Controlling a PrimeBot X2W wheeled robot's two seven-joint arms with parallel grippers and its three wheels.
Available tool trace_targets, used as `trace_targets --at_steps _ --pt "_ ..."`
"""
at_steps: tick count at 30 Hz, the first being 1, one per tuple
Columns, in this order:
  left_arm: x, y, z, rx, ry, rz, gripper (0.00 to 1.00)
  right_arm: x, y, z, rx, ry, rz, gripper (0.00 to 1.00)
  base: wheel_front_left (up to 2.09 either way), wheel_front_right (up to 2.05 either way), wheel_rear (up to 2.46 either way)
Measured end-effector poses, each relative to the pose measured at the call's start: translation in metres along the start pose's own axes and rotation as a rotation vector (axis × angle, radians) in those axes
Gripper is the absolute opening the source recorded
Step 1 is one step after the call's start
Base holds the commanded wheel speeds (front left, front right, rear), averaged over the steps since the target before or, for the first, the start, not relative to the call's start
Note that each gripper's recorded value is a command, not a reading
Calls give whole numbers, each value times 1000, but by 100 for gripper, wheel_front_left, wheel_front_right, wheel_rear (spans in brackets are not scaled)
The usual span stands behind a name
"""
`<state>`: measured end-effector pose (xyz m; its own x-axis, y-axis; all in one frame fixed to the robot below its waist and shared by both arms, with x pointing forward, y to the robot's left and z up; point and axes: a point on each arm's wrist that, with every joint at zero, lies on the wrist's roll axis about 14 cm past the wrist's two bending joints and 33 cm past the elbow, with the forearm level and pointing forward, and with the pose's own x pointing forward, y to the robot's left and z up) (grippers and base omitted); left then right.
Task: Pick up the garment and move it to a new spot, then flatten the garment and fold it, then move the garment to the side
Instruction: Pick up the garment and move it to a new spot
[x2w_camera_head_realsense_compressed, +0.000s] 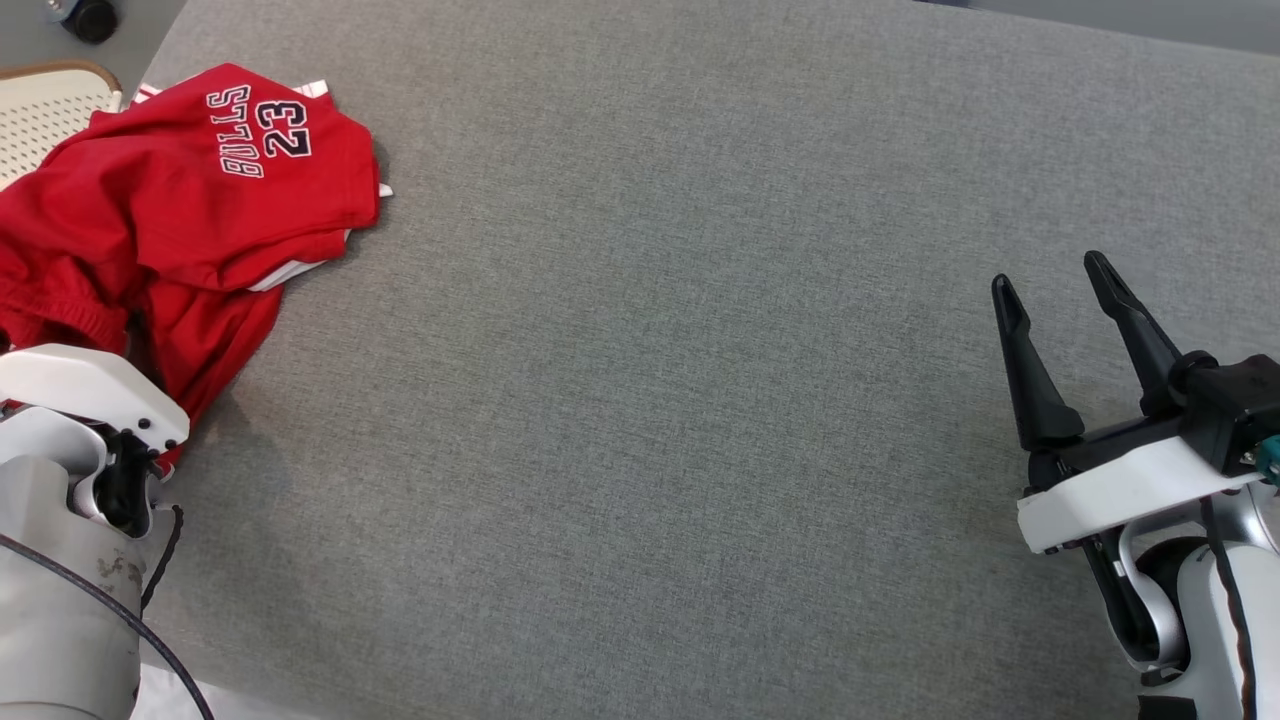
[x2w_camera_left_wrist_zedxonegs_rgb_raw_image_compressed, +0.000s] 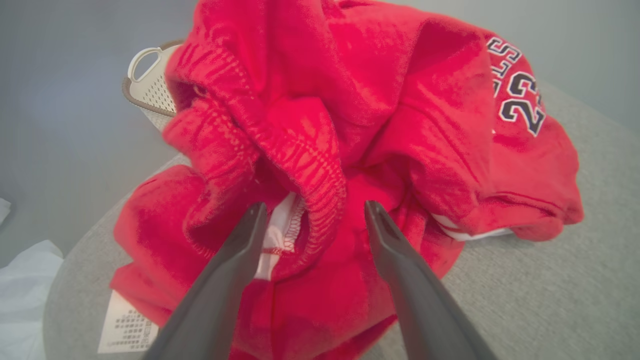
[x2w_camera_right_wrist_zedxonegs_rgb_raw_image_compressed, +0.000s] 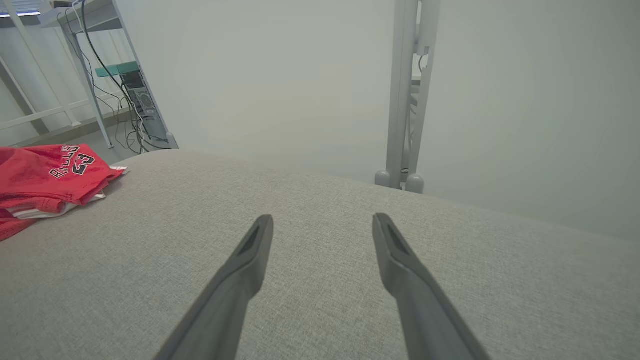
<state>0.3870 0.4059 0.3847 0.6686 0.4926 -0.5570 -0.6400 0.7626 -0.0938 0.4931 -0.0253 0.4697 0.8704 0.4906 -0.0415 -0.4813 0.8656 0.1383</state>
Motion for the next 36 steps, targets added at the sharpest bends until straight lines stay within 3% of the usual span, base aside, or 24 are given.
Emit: trace_targets --at_steps 1,2,3,4,15,24,30,36 --pt "1 0 -1 -8 7 0 97 0 -1 0 -2 0 -1 100 0 0 0" --pt "3 -1 -2 -8 17 0 56 -1 -3 -1 -4 2 -5 100 0 0 0" --pt "4 -2 -3 -6 24 -3 24 -2 -5 -1 -5 4 -11 100 0 0 0" --pt "5 -2 -3 -10 23 -4 0 -3 -7 -2 -7 5 -15 100 0 0 0" --pt "-6 -8 92 56 -326 -24 0 -12 -13 15 -15 -38 -51 100 0 0 0" --pt "-69 -45 195 130 -707 -154 0 -28 -3 41 -19 -102 -61 100 0 0 0" --pt "-106 -75 190 140 -813 -256 0 -40 -3 53 -20 -133 -83 100 0 0 0" --pt "-145 -141 147 168 -798 -456 0 -54 -15 59 -19 -154 -131 100 0 0 0"
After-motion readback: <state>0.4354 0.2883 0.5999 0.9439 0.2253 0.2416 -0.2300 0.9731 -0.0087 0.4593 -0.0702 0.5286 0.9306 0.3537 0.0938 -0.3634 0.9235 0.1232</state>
